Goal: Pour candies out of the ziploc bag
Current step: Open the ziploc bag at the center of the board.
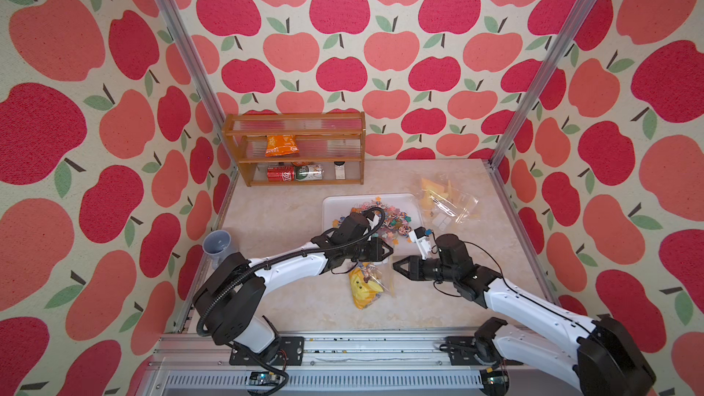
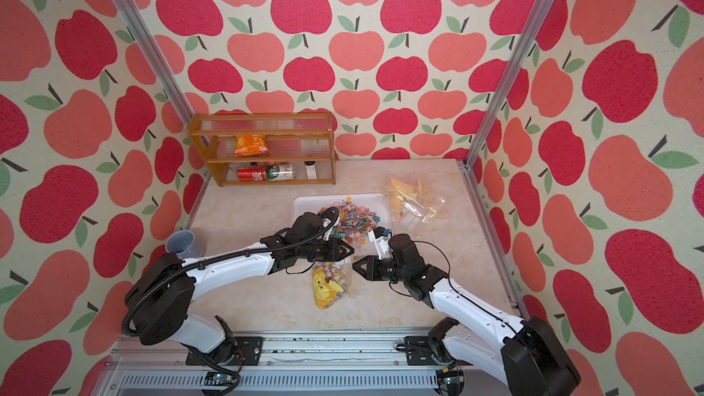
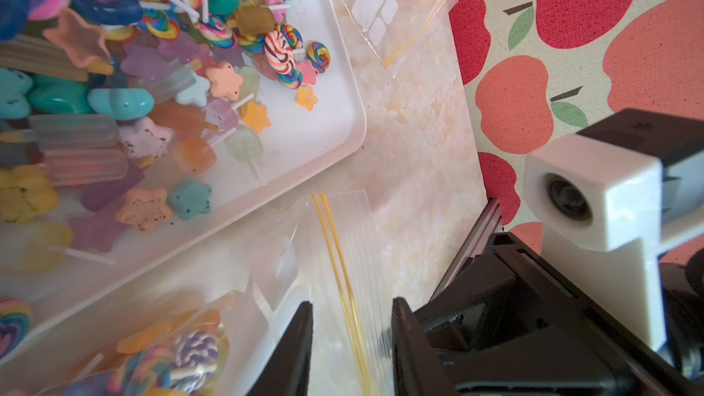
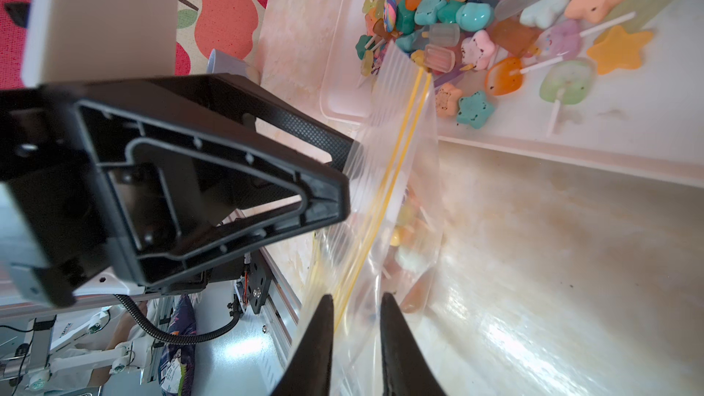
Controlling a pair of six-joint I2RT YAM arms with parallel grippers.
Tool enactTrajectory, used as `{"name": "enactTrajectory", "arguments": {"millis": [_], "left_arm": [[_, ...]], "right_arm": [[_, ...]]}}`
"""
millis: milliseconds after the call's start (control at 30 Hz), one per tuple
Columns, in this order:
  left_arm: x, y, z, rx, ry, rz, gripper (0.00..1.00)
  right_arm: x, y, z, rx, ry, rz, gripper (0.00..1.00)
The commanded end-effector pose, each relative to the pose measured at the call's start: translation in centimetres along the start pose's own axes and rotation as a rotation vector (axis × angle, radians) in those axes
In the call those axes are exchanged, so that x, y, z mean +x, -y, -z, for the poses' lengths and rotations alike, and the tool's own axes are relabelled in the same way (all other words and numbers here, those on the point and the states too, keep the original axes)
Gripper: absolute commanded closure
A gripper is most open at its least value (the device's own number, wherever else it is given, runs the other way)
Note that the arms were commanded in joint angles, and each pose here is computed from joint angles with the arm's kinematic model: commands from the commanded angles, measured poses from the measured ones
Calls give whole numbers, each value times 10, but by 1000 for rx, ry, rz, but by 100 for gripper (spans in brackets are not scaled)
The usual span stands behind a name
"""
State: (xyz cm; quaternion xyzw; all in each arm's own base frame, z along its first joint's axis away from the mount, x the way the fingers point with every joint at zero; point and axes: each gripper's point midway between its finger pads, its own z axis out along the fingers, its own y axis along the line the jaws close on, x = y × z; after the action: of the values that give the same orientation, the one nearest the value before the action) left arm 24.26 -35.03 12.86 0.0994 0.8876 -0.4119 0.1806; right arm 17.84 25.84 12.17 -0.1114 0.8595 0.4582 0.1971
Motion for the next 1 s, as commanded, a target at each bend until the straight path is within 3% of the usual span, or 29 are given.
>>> {"name": "enactTrajectory", "arguments": {"millis": [0,967], "left_arm": [[7,-5,-1,-5,-13,17,67],[7,-5,-3,11,-6,22,67]], "right_arm": [[-4,-3,4,-1,7,17,76],[-23,-16,13,2,65,42,75]]}}
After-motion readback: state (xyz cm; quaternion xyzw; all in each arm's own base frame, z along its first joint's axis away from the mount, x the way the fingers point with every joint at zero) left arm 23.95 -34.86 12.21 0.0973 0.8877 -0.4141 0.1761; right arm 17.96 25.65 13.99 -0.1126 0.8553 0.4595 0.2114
